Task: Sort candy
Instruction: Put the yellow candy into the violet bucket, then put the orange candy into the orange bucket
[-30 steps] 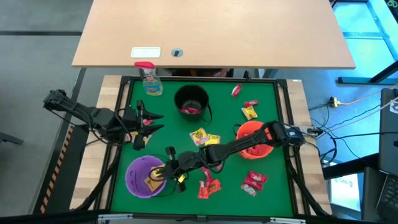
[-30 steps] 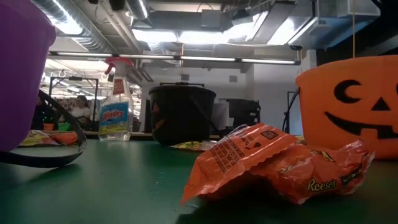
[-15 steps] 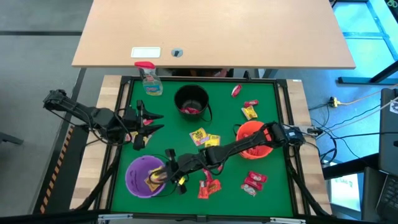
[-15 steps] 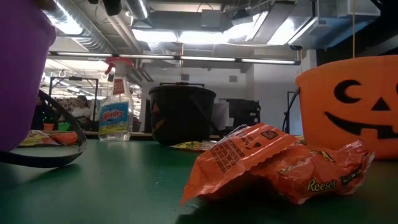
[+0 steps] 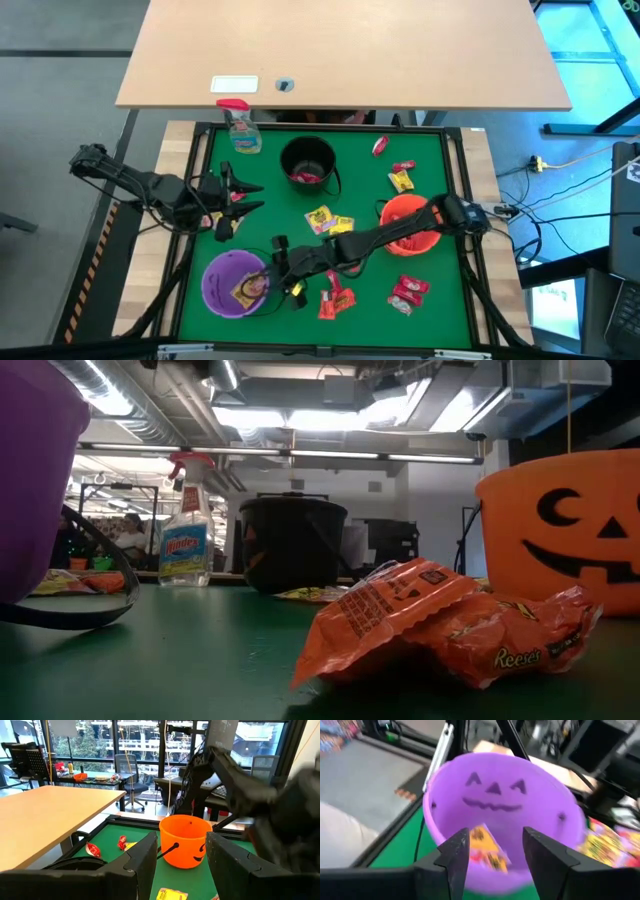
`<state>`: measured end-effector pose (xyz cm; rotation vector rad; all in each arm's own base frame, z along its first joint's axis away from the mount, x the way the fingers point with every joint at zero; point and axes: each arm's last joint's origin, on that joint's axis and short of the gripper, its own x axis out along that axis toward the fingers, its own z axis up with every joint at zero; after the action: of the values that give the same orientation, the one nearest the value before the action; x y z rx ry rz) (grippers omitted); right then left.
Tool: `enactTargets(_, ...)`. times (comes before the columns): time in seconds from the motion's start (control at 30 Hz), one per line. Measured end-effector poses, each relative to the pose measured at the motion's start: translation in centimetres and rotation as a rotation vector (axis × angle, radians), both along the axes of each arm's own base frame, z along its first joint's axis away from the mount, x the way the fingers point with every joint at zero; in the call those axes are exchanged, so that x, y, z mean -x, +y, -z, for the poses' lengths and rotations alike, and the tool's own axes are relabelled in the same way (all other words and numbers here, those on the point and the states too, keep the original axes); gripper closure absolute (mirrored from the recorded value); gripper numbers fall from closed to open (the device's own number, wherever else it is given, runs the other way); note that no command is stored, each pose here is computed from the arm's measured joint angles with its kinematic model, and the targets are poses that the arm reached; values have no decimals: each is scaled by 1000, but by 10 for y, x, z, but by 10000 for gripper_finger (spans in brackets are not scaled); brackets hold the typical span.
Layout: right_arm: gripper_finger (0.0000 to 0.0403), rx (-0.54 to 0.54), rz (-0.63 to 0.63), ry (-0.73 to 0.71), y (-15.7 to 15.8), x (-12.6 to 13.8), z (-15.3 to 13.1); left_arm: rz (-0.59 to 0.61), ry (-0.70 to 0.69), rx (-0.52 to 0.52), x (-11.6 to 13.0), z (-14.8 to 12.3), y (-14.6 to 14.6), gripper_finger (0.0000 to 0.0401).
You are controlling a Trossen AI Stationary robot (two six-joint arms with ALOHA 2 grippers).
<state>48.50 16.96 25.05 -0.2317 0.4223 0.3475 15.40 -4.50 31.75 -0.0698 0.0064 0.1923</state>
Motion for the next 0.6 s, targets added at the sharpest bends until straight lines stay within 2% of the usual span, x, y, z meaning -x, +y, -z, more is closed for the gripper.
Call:
enactTargets(0.17,221,89,65,173,2,41,-35,3,15,-4,0,2,0,245)
enactTargets(0.33,221,193,154,365,17,92,-54,6,15,-3,0,2,0,245)
enactTargets(0.47,221,213,254,541,26,125,-53,7,18,16,0,2,0,245)
enactTargets(0.6,221,204,349,677,35,144,-38,14,27,14,-2,4,-1,245)
